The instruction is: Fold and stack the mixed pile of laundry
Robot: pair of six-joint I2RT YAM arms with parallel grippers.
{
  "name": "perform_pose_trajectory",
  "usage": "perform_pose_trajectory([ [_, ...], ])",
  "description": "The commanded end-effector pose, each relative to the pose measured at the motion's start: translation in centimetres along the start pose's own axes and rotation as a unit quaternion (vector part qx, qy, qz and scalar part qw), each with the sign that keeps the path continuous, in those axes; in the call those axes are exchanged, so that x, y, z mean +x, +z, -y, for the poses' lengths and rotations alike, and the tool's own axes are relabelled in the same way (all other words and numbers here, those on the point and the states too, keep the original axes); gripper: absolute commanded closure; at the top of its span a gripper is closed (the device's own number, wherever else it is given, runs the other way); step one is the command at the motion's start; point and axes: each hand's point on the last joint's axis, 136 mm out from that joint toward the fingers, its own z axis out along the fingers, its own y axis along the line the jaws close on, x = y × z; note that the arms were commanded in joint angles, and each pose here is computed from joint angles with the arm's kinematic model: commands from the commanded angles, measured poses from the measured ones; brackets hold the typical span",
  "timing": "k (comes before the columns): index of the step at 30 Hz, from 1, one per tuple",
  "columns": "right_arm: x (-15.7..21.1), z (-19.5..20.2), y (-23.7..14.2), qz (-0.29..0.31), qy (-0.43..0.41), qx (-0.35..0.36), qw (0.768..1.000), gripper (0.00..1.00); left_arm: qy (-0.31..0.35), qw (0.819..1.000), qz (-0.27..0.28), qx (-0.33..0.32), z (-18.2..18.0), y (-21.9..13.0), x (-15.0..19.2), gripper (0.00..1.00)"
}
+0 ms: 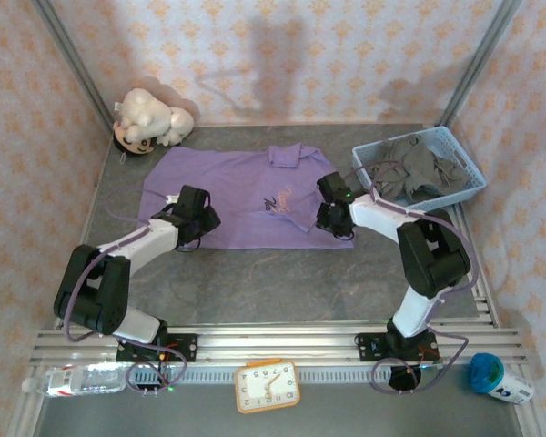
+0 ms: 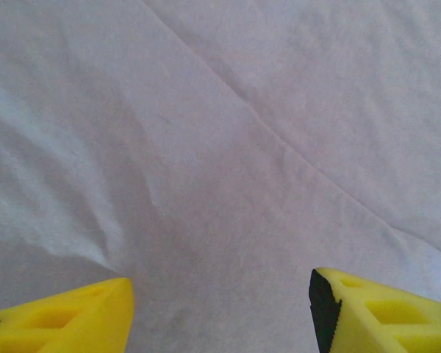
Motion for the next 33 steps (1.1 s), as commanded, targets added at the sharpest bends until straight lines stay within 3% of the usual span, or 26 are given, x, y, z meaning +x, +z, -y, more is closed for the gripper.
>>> perform_pose_trajectory([
  [1,0.3,0.6,1.2,0.003,0.045,0.002,0.999,0.67,-0.010,0.999,-0.024,-0.018,-0.8,1.7,1.7,0.35],
  [6,2.2,5.8,1.5,-0.014,0.075,0.091,0.993,0.68,-0.013,0.997,-0.061,-0.039,-2.9,2.3,4.6,0.36],
  [11,4.6,10.4,0.3,-0.031,0.101,0.120,0.987,0.67,-0.043,0.993,-0.101,-0.040,-4.4,0.8,9.2,0.35],
  [14,5.1,10.6,-0.8,-0.029,0.100,0.101,0.989,0.65,-0.067,0.992,-0.099,-0.025,-4.0,-0.6,11.3,0.35],
  [17,4.5,9.0,-2.2,-0.018,0.095,0.056,0.994,0.62,-0.077,0.995,-0.068,-0.018,-3.5,-2.1,10.2,0.32],
  [18,4.3,8.2,-2.8,-0.013,0.091,0.037,0.995,0.54,-0.076,0.996,-0.051,-0.011,-3.1,-2.7,9.3,0.31],
  [20,3.8,6.7,-3.7,-0.005,0.078,0.009,0.997,0.49,-0.070,0.997,-0.017,-0.013,-2.6,-3.8,7.4,0.13],
  [23,4.3,4.5,-4.6,-0.007,0.048,-0.008,0.999,0.47,-0.046,0.999,0.027,-0.008,-1.3,-5.0,4.7,0.04],
  [28,6.3,2.6,-4.1,-0.021,0.041,-0.022,0.999,0.46,-0.017,0.998,0.059,-0.003,0.7,-5.0,2.4,0.02],
  [33,6.5,2.1,-2.8,-0.019,0.055,-0.032,0.998,0.48,-0.012,1.000,0.024,-0.004,1.5,-2.5,3.8,0.02],
])
